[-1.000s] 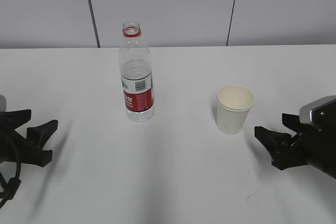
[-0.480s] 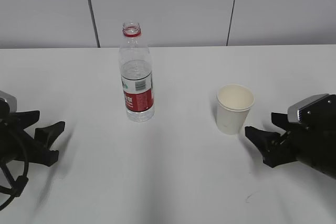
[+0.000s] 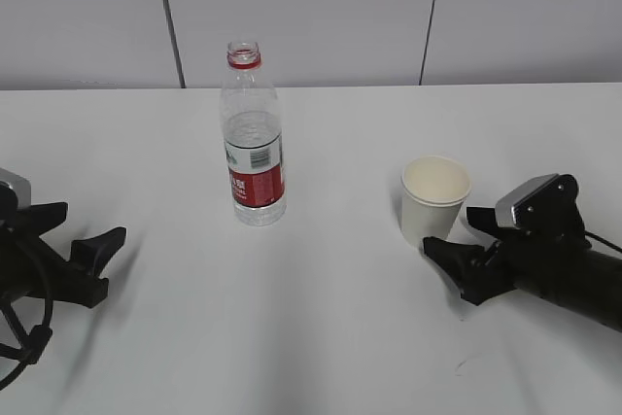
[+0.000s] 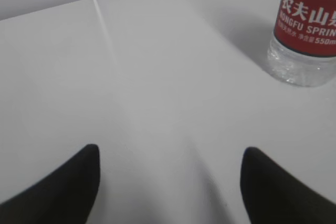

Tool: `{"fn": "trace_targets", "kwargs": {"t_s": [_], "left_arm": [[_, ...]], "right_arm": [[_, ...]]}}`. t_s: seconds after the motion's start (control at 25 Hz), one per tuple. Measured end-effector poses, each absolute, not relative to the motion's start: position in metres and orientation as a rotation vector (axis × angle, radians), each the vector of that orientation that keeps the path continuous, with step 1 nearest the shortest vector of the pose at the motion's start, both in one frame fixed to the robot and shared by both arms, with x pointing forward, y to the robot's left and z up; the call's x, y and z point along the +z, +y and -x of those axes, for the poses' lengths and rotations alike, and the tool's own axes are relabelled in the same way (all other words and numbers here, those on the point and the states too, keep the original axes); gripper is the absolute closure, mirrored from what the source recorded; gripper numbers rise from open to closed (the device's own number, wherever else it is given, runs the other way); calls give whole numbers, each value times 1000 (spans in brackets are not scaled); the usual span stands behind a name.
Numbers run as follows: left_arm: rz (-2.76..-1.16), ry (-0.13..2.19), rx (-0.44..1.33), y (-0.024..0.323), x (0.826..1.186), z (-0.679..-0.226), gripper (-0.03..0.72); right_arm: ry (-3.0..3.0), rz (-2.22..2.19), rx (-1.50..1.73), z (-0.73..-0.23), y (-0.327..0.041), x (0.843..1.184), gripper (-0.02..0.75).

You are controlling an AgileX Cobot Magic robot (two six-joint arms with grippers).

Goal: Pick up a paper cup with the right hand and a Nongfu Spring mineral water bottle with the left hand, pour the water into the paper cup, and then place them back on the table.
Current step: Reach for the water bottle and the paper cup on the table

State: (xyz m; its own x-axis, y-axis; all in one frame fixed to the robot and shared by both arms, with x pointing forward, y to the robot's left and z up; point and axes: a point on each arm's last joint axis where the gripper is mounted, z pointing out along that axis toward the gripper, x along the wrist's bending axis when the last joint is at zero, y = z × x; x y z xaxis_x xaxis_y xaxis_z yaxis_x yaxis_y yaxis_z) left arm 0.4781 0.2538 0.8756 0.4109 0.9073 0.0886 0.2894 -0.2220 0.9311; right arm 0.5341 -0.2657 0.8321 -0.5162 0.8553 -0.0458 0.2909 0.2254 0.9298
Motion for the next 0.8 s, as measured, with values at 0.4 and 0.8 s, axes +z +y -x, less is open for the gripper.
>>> {"fn": "trace_targets", "kwargs": {"t_s": [0.4, 0.8], "left_arm": [[-1737, 1048, 834, 254, 876, -478, 168], [-1738, 1045, 832, 254, 876, -478, 168]], "right_arm": [[1952, -901, 1342, -558, -260, 834, 101], [1932, -844, 1359, -572, -259, 839, 102]]}}
